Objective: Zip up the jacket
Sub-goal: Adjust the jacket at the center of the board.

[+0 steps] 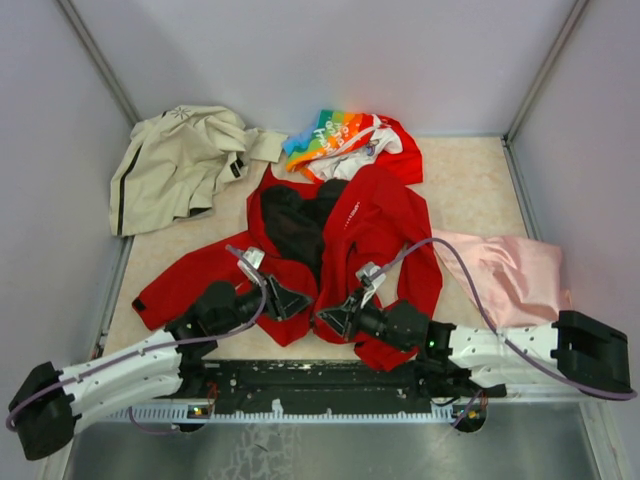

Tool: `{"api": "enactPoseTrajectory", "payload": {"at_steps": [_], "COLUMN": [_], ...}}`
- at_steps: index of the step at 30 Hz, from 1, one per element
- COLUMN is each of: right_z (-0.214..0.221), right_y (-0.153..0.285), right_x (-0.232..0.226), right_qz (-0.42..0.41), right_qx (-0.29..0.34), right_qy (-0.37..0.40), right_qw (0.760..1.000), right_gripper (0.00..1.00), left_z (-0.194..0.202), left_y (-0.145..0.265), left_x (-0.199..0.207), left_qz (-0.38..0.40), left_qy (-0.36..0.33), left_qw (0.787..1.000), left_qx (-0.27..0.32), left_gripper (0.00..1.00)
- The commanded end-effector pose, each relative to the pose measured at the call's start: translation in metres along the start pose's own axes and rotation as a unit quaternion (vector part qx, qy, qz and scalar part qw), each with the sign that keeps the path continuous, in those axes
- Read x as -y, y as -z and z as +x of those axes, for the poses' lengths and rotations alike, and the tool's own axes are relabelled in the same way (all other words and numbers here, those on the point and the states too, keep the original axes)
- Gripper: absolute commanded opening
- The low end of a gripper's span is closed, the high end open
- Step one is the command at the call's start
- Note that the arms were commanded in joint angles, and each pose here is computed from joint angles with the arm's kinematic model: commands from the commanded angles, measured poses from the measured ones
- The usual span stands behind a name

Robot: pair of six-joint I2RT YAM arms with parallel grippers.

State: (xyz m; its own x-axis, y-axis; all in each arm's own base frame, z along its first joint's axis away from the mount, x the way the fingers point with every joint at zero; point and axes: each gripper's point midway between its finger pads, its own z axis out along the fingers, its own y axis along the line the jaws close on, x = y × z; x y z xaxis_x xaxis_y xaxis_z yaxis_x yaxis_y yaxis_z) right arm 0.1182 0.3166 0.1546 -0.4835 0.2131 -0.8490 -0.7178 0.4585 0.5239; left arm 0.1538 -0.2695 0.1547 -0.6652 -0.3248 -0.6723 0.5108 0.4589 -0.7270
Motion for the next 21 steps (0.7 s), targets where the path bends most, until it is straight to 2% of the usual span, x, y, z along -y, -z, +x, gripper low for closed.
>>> {"api": "enactPoseTrajectory", "payload": {"at_steps": [1, 6, 21], "right_z": [-0.016, -0.013, 0.010], "right_y": [0.001, -0.002, -0.009], "right_x": [-0.005, -0.008, -0.007], "right_qz": [-0.015, -0.022, -0.033], "right_qx": [0.029, 0.018, -0.024], "right_qy": [0.027, 0.039, 0.055], "right_qw": [0.999, 0.999, 0.998], "right_gripper": [0.00, 0.00, 0.00], "left_z": [-0.002, -0.007, 0.031], "left_y": [0.011, 0.015, -0.003], "left_x": [-0.015, 0.000, 0.008], "left_qz": [-0.073, -0.061, -0.023], "left_qy": [-0.015, -0.020, 0.016], "left_qw": [0.997, 0.997, 0.990], "left_qx": [-0.028, -0.044, -0.140], "left_gripper": [0.45, 0.46, 0.39]}}
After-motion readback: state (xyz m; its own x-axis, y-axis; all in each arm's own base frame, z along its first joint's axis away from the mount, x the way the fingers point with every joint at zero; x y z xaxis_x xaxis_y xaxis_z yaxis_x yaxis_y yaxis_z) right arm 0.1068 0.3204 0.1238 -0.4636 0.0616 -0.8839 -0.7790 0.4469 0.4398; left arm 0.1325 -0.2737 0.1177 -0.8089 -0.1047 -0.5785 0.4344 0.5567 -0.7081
